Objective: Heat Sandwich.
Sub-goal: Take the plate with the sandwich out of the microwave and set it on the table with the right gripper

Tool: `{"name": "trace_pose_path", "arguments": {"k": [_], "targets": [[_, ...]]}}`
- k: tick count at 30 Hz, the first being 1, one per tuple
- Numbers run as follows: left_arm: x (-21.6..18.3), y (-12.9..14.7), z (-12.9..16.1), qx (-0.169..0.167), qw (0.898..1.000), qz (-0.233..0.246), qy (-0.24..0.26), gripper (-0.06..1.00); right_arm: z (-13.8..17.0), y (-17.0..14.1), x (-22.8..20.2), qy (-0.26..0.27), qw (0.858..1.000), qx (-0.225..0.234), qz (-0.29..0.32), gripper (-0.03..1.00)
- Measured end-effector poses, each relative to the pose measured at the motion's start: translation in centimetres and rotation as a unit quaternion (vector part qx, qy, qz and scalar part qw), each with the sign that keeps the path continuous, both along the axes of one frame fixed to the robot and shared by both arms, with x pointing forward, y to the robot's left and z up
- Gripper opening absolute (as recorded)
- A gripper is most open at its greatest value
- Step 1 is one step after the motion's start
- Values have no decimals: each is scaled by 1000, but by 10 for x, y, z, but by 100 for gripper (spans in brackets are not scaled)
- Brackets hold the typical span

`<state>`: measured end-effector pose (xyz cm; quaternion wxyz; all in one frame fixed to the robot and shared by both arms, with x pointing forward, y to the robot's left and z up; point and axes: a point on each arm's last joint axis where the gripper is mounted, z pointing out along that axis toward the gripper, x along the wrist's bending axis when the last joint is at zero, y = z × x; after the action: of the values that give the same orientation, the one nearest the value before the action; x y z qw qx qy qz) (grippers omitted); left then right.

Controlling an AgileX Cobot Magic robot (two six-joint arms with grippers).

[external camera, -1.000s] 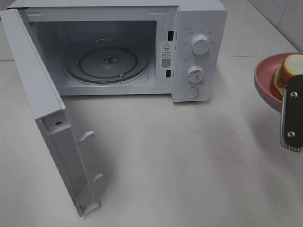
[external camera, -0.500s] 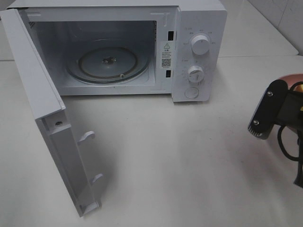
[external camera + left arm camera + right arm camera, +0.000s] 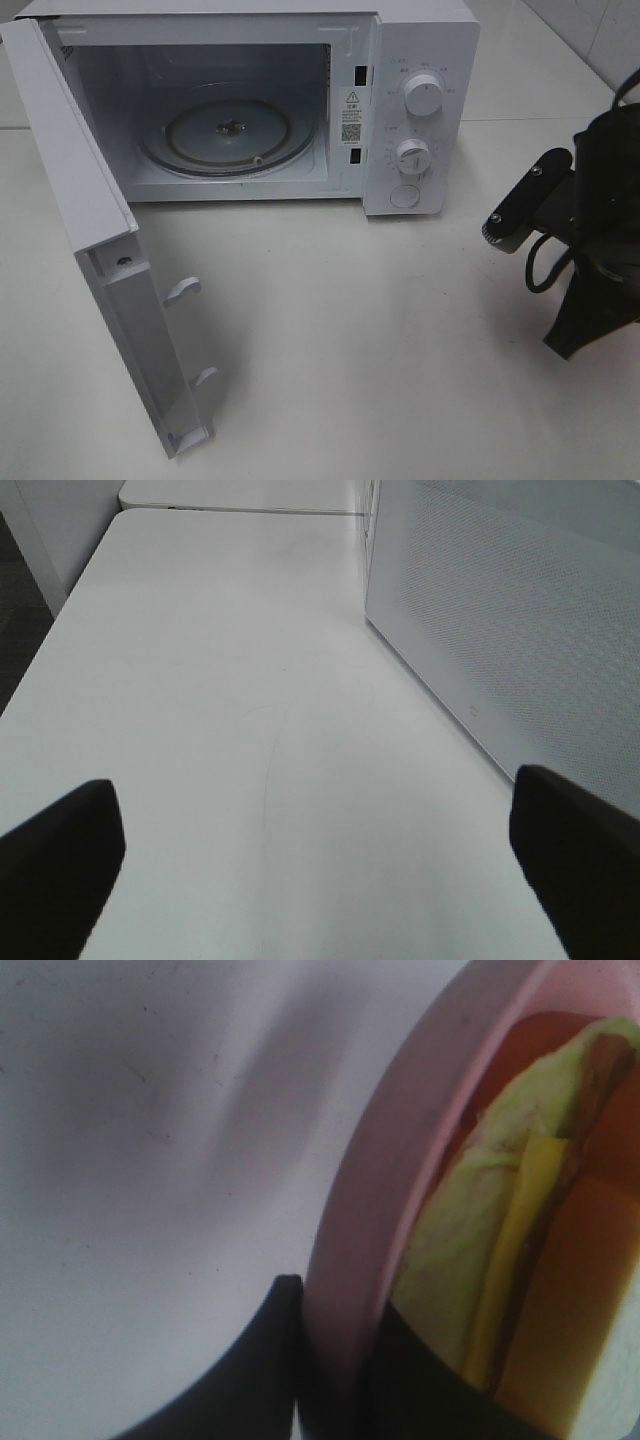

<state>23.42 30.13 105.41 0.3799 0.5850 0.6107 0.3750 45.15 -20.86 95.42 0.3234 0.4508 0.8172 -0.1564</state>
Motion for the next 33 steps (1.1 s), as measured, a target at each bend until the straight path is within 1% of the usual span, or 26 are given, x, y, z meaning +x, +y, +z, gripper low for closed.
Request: {"name": "trace_pose_path", "arguments": {"k": [2, 7, 8, 14, 20, 22, 29, 30, 33], "targets": [[0, 0, 0, 0, 1000, 0, 0, 99, -1, 1, 2, -1, 1000, 1, -5, 12], [0, 0, 0, 0, 1000, 0, 0, 99, -7, 0, 15, -7, 999, 4, -38, 12], [0, 0, 0, 0, 1000, 0, 0, 99, -10, -2, 19, -6, 999, 4, -50, 12], [0, 0, 0, 0, 1000, 0, 0, 99, -22, -10, 26, 7, 997, -4, -78, 12], [0, 0, 0, 0, 1000, 0, 0, 99, -36, -15, 30, 24, 996, -11, -91, 12], [0, 0, 0, 0, 1000, 0, 0, 99, -45, -14, 32, 30, 995, -11, -96, 12], [0, 0, 0, 0, 1000, 0, 0, 99, -64, -9, 38, 36, 994, -9, -102, 13], [0, 0, 0, 0, 1000, 0, 0, 99, -71, -8, 40, 40, 994, -10, -102, 13], [0, 0, 0, 0, 1000, 0, 0, 99, -79, -6, 41, 41, 994, -2, -105, 13]]}}
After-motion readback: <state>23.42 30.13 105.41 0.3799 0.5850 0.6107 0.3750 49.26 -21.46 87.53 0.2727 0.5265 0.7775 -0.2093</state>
